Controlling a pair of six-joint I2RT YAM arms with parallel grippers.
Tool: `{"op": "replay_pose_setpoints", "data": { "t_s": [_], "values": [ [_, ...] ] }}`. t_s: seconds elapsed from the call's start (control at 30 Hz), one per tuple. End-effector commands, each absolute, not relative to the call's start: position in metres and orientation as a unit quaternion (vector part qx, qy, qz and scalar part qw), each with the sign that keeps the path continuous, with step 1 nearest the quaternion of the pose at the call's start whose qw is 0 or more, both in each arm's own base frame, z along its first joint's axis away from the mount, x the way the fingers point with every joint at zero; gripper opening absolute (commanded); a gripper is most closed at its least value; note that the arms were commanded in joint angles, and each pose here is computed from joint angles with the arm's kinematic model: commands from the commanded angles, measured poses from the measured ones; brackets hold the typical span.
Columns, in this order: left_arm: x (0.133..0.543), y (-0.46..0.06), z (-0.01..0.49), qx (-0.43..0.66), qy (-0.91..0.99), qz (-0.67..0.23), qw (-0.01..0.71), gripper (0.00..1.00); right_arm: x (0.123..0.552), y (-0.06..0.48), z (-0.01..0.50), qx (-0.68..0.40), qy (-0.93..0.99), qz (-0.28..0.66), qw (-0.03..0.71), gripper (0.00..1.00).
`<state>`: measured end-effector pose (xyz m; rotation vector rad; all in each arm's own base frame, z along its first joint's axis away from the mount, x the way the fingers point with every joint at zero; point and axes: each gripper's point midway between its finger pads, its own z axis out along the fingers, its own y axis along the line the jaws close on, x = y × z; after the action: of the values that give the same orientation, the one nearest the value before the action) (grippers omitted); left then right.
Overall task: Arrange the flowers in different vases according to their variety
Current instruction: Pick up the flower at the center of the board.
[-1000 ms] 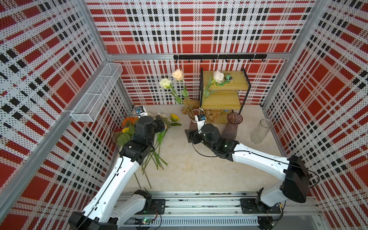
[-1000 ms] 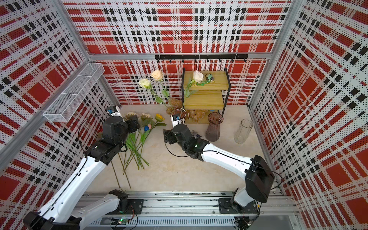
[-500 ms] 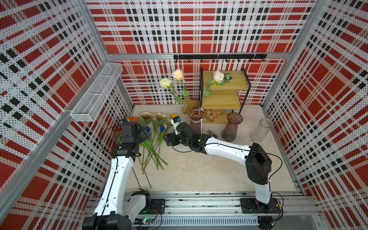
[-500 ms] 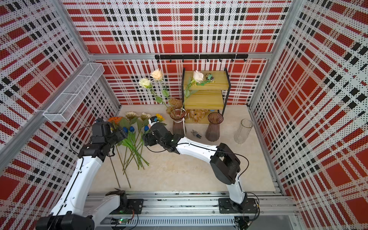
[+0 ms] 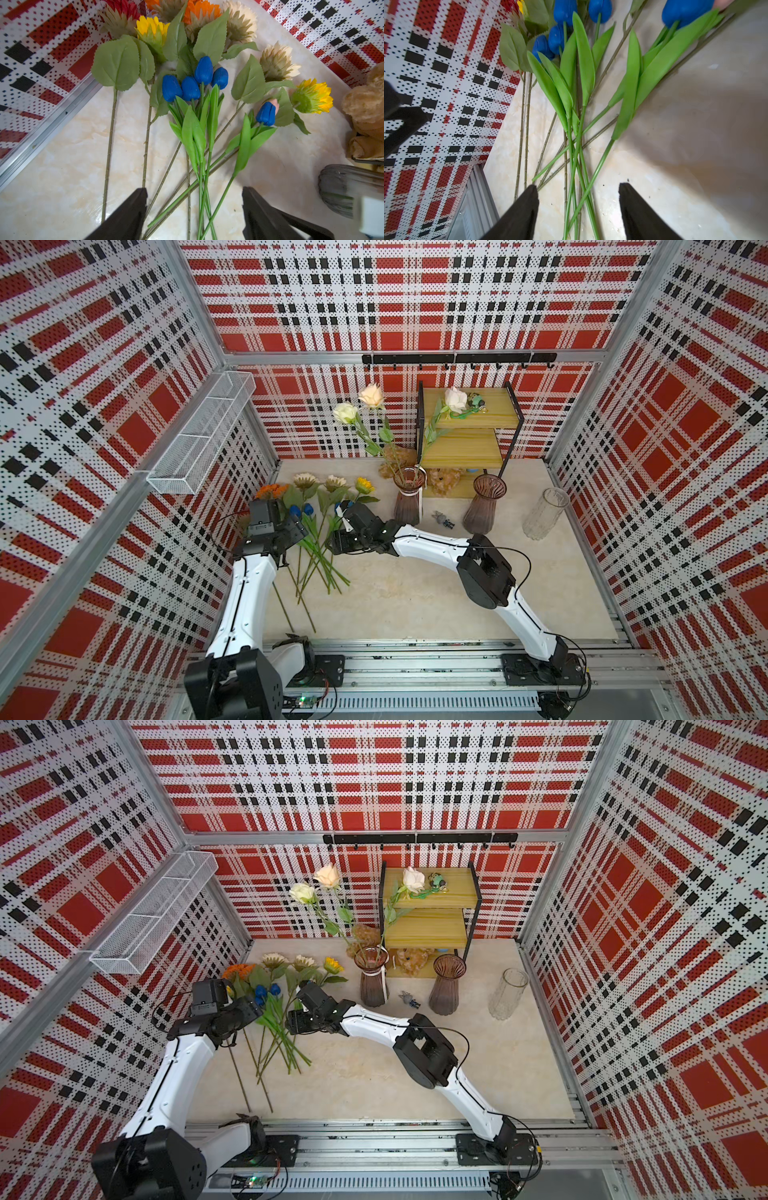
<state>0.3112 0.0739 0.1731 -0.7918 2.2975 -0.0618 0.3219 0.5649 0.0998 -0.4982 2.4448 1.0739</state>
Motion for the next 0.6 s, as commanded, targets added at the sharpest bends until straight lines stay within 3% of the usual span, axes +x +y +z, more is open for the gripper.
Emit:
{"op": "replay_pose_setpoints", "data": {
  "t_s": [0.0,0.57],
  "values": [
    [0.313,0.072,0.170,-0.296,0.890,-0.035,0.344,0.76,0.319,0.568,0.081,-0.159,0.888,0.399,0.164,0.62],
    [0.315,0.066,0.155,-0.296,0.896,-0.058,0.325,0.73,0.329,0.582,0.046,-0.143,0.884,0.434,0.098,0.47]
  ]
}}
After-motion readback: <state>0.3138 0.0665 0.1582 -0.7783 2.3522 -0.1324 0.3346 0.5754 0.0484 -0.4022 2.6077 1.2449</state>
